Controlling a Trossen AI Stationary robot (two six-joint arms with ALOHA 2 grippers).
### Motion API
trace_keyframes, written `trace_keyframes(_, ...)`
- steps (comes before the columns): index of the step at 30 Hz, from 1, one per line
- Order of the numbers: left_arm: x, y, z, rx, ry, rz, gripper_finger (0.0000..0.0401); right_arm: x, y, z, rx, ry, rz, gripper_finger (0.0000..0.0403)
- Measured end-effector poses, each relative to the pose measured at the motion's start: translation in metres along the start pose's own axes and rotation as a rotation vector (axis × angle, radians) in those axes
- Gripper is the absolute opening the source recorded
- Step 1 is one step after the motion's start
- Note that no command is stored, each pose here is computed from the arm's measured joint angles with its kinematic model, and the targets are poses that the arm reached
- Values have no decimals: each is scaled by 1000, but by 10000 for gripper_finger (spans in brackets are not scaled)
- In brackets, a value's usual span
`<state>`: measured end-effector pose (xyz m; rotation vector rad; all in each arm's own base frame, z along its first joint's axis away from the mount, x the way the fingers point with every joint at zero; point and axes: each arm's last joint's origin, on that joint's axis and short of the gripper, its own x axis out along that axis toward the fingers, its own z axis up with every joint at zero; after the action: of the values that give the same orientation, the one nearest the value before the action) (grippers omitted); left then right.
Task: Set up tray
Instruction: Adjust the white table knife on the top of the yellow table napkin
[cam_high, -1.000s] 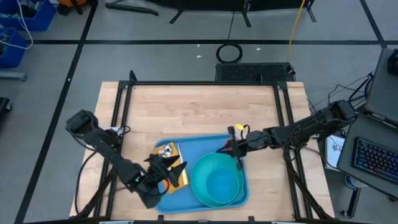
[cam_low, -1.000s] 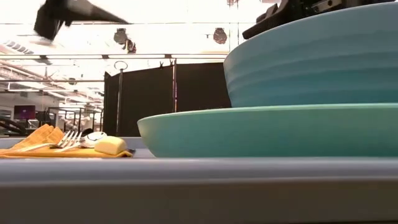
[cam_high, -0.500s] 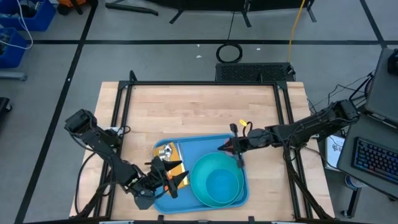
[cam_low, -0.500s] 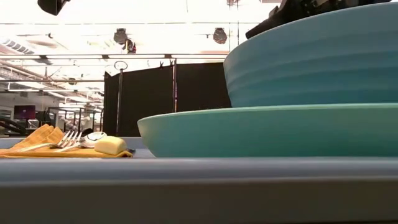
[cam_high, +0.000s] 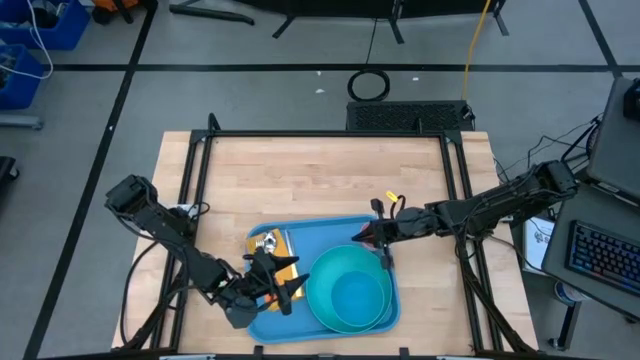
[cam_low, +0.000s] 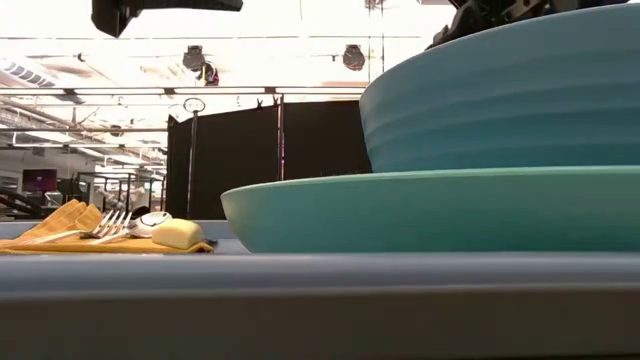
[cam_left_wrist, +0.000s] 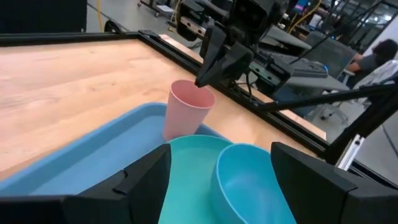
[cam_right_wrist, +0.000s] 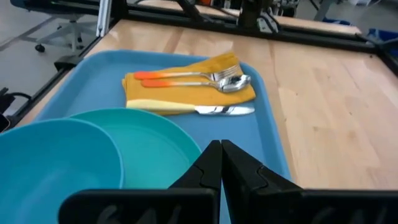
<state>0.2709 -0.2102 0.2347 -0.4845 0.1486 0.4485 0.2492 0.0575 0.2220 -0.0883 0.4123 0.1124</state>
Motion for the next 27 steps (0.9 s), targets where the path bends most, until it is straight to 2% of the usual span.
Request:
trace_keyframes(10,18,8,8,-26,6,31,280,0,1,-13,21,34,2,0)
trace_keyframes(13,28,12,13,-17,-24,69,280,0,1,-16,19,32,-4,0)
trace_keyframes(16,34,16,17,-10,-45,102,280,0,-1,-16,28,33,-60,0)
trace_keyframes(18,35,19,15,20,-4,99,280,-3,-3,-14,34,19,-80,0)
trace_keyframes(21,37,24,10,18,82,94,280,-10,-1,-14,32,-66,-69,0)
trace_keyframes(24,37,28,8,-15,105,115,280,-24,1,-23,-10,-186,-59,0)
trace_keyframes(27,36,29,6,-2,128,119,280,-43,-5,-29,2,-302,-76,0)
